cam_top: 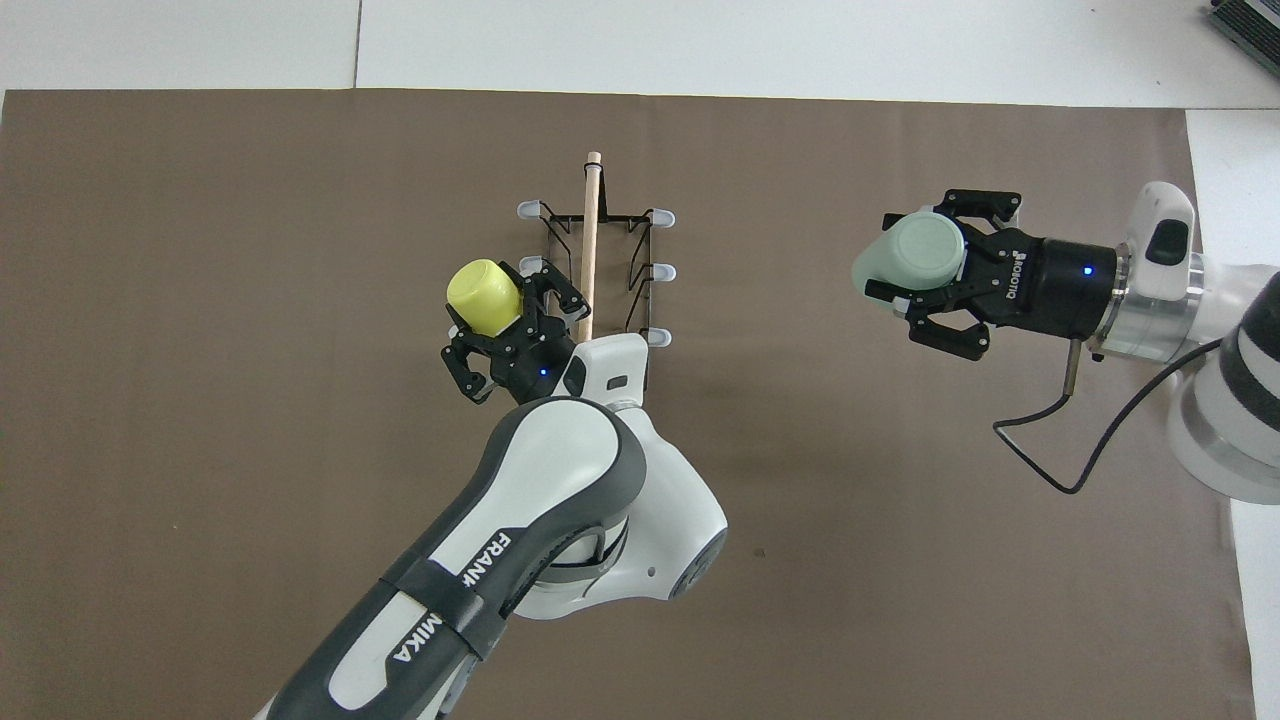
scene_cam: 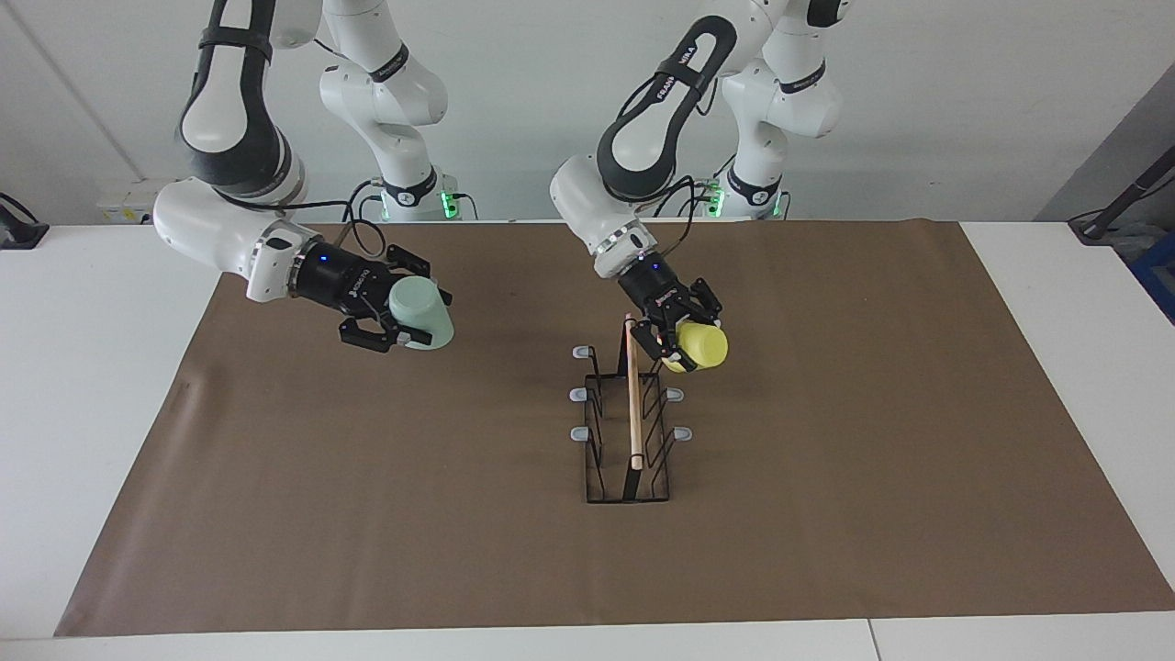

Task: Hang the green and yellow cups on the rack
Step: 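Lower the yellow cup onto the rack peg and open the left gripper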

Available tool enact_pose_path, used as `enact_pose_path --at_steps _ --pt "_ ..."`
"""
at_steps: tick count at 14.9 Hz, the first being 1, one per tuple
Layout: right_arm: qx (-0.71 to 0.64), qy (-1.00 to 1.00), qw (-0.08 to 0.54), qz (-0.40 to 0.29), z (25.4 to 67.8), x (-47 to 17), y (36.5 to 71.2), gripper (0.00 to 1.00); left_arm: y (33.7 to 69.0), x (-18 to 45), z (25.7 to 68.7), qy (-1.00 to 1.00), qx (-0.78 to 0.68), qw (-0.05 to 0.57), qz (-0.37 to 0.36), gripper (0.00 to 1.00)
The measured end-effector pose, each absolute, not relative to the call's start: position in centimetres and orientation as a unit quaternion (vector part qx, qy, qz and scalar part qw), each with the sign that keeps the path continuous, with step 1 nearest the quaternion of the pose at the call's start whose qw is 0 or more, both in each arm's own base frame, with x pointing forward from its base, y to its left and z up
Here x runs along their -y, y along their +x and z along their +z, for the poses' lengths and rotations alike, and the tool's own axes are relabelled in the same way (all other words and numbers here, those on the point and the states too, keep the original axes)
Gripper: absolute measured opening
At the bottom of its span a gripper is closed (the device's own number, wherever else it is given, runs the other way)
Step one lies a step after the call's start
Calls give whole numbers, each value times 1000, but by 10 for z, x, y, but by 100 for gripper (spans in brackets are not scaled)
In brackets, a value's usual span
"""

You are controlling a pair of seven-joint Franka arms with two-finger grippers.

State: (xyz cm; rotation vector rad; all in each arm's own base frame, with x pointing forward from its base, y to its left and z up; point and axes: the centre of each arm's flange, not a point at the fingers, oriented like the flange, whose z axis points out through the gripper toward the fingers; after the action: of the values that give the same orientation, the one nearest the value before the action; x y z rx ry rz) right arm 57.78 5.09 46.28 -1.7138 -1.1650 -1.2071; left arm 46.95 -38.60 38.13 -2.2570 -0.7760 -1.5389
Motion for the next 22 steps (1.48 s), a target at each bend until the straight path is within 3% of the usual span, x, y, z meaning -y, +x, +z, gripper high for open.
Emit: enact_pose_path --at_steps 18,21,22 --pt "451 -669 361 -468 461 -51 578 64 445 403 364 -784 263 153 -542 67" --pt "451 -669 361 -468 461 -51 578 64 445 402 363 -783 263 154 -543 95" --pt "451 -669 361 -468 461 -51 578 64 445 402 363 -783 263 155 -543 100"
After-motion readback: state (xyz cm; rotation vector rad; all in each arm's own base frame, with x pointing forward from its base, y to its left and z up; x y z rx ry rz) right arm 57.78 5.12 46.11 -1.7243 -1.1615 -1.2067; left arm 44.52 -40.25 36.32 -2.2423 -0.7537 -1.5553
